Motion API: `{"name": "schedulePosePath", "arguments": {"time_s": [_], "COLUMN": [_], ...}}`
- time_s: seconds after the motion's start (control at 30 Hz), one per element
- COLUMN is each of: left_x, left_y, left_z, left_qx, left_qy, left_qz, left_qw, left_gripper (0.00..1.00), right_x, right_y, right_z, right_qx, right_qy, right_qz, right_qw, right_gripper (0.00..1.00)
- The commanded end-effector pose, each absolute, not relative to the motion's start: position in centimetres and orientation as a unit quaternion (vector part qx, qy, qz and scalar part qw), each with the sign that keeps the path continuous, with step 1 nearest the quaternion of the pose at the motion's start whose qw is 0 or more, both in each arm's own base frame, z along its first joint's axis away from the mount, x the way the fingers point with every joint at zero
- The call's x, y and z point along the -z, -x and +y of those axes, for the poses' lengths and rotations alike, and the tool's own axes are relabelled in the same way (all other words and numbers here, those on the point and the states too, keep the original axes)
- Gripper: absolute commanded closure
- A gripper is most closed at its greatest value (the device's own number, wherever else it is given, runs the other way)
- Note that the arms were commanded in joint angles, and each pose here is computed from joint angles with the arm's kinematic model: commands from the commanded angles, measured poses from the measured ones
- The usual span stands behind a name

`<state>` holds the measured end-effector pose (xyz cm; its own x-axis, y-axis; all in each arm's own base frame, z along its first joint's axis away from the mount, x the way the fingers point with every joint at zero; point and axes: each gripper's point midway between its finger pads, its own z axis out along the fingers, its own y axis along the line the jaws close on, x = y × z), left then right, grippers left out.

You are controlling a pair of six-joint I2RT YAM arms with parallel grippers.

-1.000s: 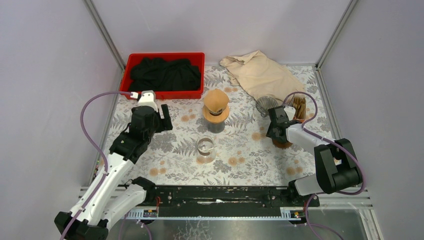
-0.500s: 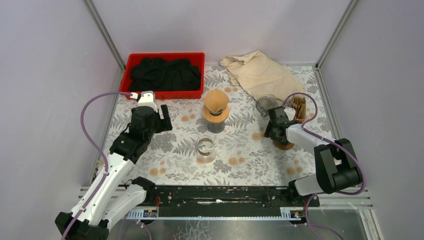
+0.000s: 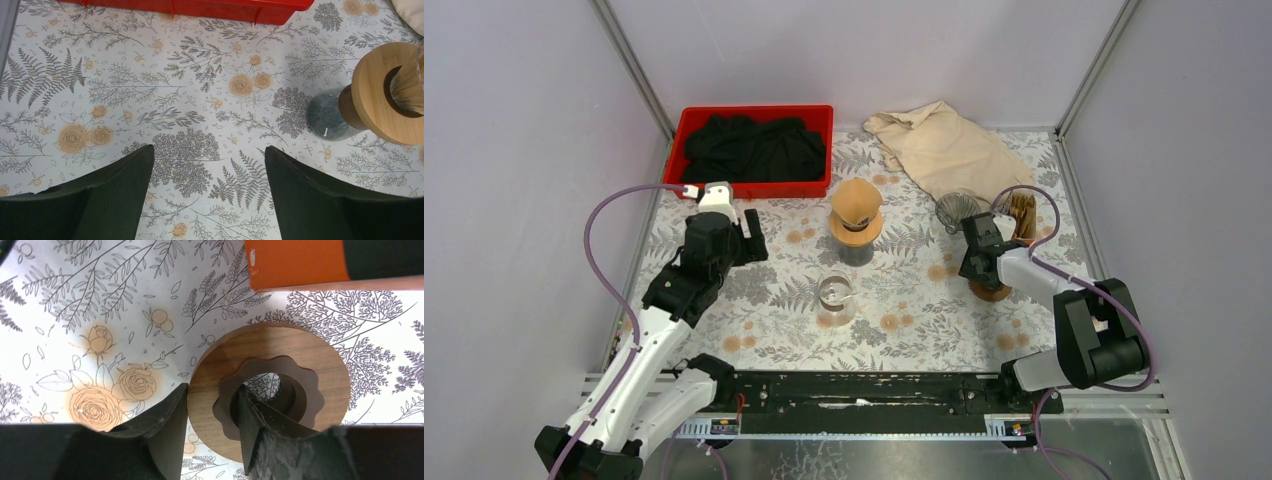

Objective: Place the coffee filter in the dripper
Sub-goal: Pick up the dripper holder from the center of the board.

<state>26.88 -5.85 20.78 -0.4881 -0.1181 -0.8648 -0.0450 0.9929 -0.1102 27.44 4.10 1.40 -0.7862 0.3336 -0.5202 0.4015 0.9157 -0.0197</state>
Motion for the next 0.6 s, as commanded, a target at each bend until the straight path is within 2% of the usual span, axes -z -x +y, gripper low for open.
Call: {"name": "schedulePosePath", "arguments": {"time_s": [0.0, 0.17, 0.57], "left_x": [-22.3, -22.3, -22.2], "left_y": [-27.9, -27.9, -28.1], "left_z": [-5.9, -5.9, -5.6], "left_qx": [0.045, 0.047, 0.046], "left_qy": [0.050, 0.051, 0.055], "left_qz": [0.842, 0.842, 0.843], "left_qw": [0.535, 0.535, 0.533], "left_gripper": [0.12, 0.12, 0.12], "right_x": [-2.8, -4.6, -11.4], "right_y": [-27.4, -27.4, -26.3], "right_z": [5.5, 6.7, 12.4], "right_qx": [0.027, 0.003, -0.025], "right_qy": [-0.177, -0.157, -0.027], "right_qz": [0.949, 0.949, 0.948], "right_qw": [0.259, 0.272, 0.316], "right_gripper": [0.64, 0.72, 0.81]}}
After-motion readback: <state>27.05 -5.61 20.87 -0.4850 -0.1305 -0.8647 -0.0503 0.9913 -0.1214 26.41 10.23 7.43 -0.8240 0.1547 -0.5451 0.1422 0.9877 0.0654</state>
